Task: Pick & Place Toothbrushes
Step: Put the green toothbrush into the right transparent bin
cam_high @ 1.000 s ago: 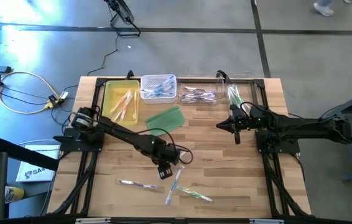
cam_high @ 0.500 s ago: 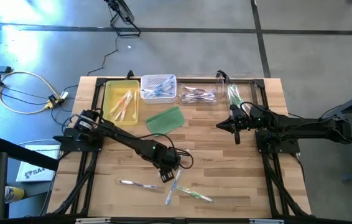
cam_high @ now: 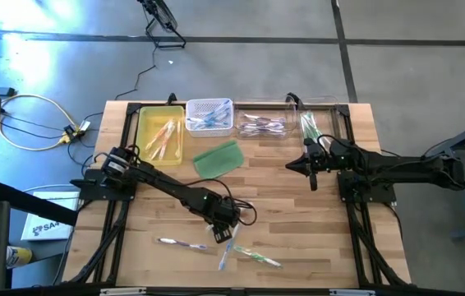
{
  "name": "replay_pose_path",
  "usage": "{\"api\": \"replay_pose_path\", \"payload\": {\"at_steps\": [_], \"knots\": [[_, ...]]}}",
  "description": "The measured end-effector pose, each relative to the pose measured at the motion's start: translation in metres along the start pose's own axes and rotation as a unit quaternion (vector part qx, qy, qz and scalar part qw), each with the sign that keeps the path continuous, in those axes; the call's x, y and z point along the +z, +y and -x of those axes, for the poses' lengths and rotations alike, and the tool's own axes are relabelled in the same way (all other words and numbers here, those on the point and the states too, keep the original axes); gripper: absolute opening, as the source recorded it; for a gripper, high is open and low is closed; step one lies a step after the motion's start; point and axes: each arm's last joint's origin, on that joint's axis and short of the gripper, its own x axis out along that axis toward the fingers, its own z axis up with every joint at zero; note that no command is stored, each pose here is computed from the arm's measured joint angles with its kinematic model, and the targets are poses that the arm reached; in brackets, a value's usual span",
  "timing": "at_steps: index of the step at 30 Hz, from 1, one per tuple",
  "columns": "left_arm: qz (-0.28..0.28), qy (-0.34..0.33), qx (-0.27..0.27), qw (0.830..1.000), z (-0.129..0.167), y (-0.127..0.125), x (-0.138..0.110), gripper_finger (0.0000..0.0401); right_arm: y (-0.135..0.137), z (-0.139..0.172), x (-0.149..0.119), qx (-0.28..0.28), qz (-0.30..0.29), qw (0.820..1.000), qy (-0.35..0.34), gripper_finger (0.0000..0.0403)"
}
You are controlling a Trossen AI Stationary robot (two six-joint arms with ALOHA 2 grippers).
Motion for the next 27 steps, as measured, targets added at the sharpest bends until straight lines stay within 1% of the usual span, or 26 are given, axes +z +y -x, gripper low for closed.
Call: {"api": "replay_pose_path", "payload": {"at_steps": [4,8,16,19,27], "knots": [[-0.001,0.0,0.001,1.0,-0.0006,0.0001,-0.0001,0.018,0.0,0.0,-0.0001,0.0,0.0,1.0,0.0,0.0003],[-0.013,0.001,0.001,1.0,-0.001,0.0002,-0.0002,0.018,-0.0001,0.0,0.0,0.0,0.0,1.0,0.0,0.0003],[-0.013,0.001,0.002,1.0,-0.0017,0.0005,-0.0003,0.0176,-0.0001,0.0,0.0,0.0,-0.001,1.0,0.0,0.0003],[-0.013,0.001,0.004,1.0,-0.0019,0.0008,-0.0005,0.0158,0.0,0.0,0.0,0.0,-0.002,1.0,0.0,0.0003],[-0.016,-0.013,0.027,0.999,-0.0024,0.0029,-0.0003,0.0084,0.0,0.0,-0.0001,0.0,-0.002,1.0,0.0,0.0003]]}}
